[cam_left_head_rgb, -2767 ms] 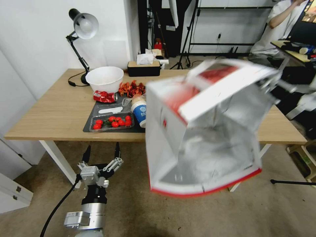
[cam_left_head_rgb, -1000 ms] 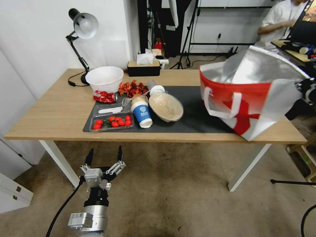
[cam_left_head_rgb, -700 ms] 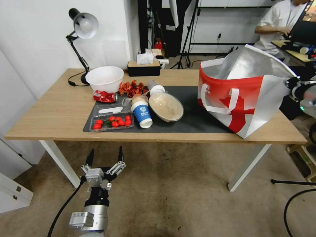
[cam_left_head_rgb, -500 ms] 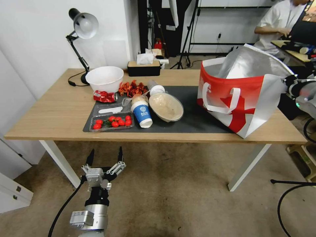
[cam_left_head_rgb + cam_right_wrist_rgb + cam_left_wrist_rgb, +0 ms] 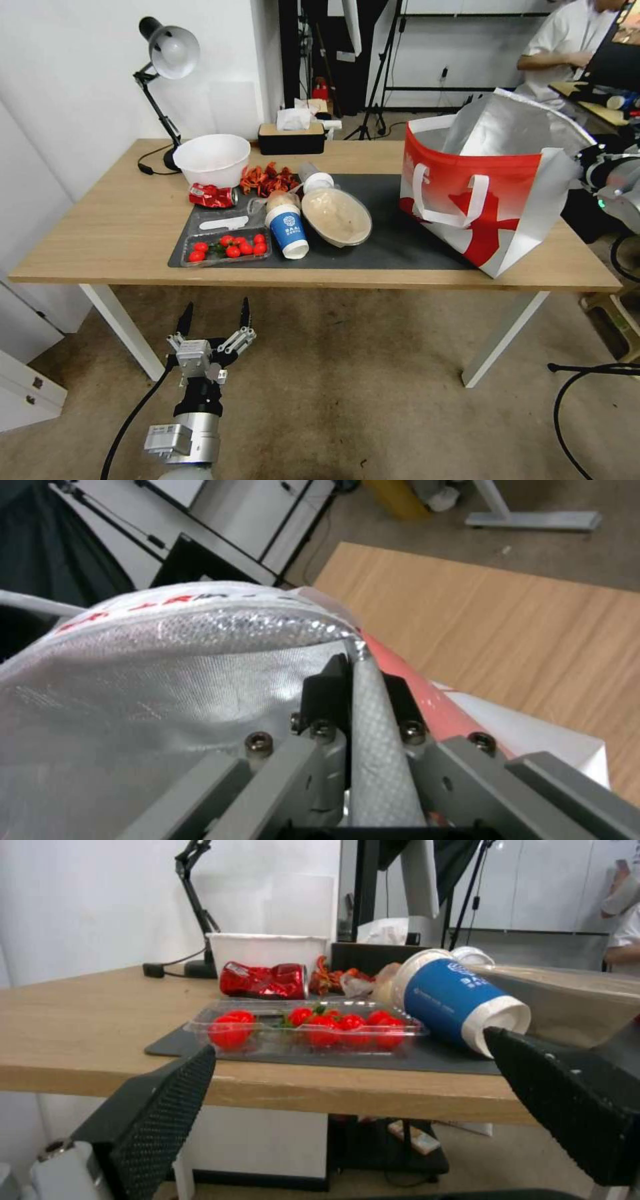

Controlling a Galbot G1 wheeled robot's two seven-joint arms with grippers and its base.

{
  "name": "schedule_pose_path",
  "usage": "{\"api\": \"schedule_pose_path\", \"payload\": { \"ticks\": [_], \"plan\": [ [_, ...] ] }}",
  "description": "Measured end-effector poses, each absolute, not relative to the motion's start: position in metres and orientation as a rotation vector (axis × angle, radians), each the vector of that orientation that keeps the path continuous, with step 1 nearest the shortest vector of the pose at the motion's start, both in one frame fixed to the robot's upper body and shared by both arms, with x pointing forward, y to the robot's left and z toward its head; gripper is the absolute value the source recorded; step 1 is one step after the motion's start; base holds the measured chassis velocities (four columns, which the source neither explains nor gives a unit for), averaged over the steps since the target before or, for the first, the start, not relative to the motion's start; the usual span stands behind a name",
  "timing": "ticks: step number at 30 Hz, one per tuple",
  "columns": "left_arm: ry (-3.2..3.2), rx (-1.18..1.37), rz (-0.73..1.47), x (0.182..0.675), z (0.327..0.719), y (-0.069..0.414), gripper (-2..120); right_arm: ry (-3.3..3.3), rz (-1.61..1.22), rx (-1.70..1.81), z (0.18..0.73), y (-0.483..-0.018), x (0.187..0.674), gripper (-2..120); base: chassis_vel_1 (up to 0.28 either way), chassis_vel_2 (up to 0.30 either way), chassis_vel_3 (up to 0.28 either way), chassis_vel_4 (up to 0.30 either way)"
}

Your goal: Pick up the food delivery bag from the floor and place it on the table.

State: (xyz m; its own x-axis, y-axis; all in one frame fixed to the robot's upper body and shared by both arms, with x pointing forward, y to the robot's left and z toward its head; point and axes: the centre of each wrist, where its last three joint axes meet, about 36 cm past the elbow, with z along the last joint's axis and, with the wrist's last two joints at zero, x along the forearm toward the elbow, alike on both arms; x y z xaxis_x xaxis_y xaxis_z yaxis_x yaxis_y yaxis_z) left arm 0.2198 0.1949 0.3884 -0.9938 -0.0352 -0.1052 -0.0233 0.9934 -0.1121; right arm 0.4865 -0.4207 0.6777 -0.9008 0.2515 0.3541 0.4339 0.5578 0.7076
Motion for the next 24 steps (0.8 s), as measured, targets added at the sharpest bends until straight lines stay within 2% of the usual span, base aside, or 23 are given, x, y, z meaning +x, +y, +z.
{"api": "schedule_pose_path", "payload": {
  "ticks": [6,7,10,13,14,15,18,19,23,24],
  "plan": [
    [3.024,-0.047,-0.167,0.2180,0.3905,0.1954,100,-2.641,-1.238,-0.538,0.6805,-0.4234,0.4851,25,0.000,0.000,0.000,0.000],
    [3.024,-0.047,-0.167,0.2180,0.3905,0.1954,100,-2.641,-1.238,-0.538,0.6805,-0.4234,0.4851,25,0.000,0.000,0.000,0.000],
    [3.021,-0.046,-0.166,0.2168,0.3913,0.1951,100,-2.685,-1.211,-0.525,0.6831,-0.4246,0.4863,41,0.000,0.000,0.000,0.000],
    [3.019,-0.046,-0.166,0.2163,0.3911,0.1950,100,-2.711,-1.188,-0.523,0.6830,-0.4250,0.4868,47,0.000,0.000,0.000,0.000],
    [3.018,-0.046,-0.165,0.2157,0.3909,0.1949,100,-2.752,-1.148,-0.523,0.6817,-0.4254,0.4877,56,0.000,0.000,0.000,0.000],
    [3.018,-0.046,-0.165,0.2157,0.3909,0.1949,100,-2.752,-1.148,-0.523,0.6817,-0.4254,0.4877,56,0.000,0.000,0.000,0.000],
    [3.016,-0.046,-0.164,0.2154,0.3908,0.1949,100,-2.838,-1.069,-0.529,0.6784,-0.4242,0.4892,70,0.000,0.000,0.000,0.000],
    [3.016,-0.046,-0.164,0.2154,0.3908,0.1949,100,-2.838,-1.069,-0.529,0.6784,-0.4242,0.4892,70,0.000,0.000,0.000,0.000],
    [3.016,-0.045,-0.161,0.2149,0.3903,0.1946,100,-2.946,-0.944,-0.572,0.6750,-0.4218,0.4901,88,0.000,0.000,0.000,0.000],
    [3.016,-0.045,-0.161,0.2149,0.3903,0.1946,100,-2.946,-0.944,-0.572,0.6750,-0.4218,0.4901,88,0.000,0.000,0.000,0.000]
  ]
}}
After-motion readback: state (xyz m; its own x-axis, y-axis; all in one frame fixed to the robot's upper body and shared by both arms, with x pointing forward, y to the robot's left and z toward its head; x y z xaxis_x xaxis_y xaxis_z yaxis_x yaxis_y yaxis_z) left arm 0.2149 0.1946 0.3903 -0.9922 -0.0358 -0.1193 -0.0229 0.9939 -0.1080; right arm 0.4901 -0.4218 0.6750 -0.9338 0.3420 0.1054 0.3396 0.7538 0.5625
